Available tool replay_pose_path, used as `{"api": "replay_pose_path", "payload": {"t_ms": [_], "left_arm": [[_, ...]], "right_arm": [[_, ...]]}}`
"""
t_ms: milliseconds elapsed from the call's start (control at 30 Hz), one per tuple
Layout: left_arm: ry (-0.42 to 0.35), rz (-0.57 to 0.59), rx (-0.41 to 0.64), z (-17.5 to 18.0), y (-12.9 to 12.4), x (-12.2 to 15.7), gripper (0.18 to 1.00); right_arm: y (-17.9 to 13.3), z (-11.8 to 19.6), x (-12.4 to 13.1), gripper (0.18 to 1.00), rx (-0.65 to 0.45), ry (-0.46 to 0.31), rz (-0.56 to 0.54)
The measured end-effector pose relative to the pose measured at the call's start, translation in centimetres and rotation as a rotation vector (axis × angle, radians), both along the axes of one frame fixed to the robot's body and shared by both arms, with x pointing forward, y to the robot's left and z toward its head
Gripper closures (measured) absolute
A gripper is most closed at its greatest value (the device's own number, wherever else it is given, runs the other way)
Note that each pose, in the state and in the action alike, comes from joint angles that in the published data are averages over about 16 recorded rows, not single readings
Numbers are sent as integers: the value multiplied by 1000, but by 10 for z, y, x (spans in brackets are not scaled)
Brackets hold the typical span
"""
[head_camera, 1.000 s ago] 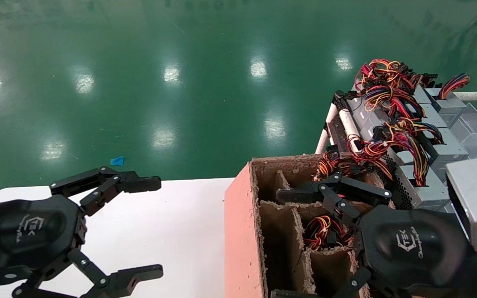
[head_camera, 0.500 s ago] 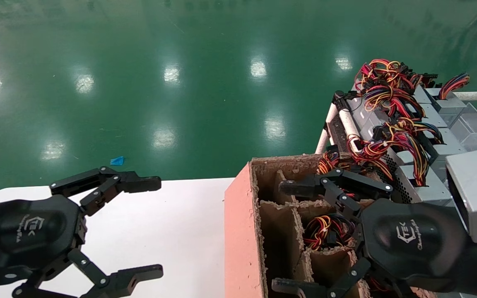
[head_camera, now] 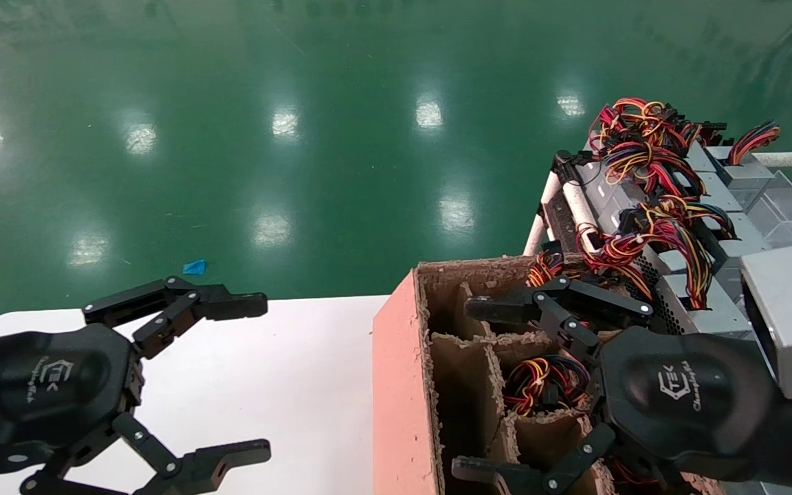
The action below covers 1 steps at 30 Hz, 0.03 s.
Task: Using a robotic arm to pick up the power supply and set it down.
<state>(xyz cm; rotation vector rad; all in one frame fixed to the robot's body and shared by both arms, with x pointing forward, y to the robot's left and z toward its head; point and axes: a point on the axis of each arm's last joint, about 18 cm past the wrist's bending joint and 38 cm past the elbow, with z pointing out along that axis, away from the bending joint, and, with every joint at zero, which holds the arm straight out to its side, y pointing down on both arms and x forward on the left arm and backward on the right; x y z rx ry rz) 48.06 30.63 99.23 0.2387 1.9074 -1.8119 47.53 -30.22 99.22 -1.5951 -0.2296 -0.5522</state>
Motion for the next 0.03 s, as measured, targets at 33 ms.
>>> {"api": "replay_pose_path", "payload": {"t_ms": [33], "left_arm": [[0, 0, 0, 0, 0, 0, 184]], "right_arm": [[0, 0, 0, 179, 0, 0, 0]]}}
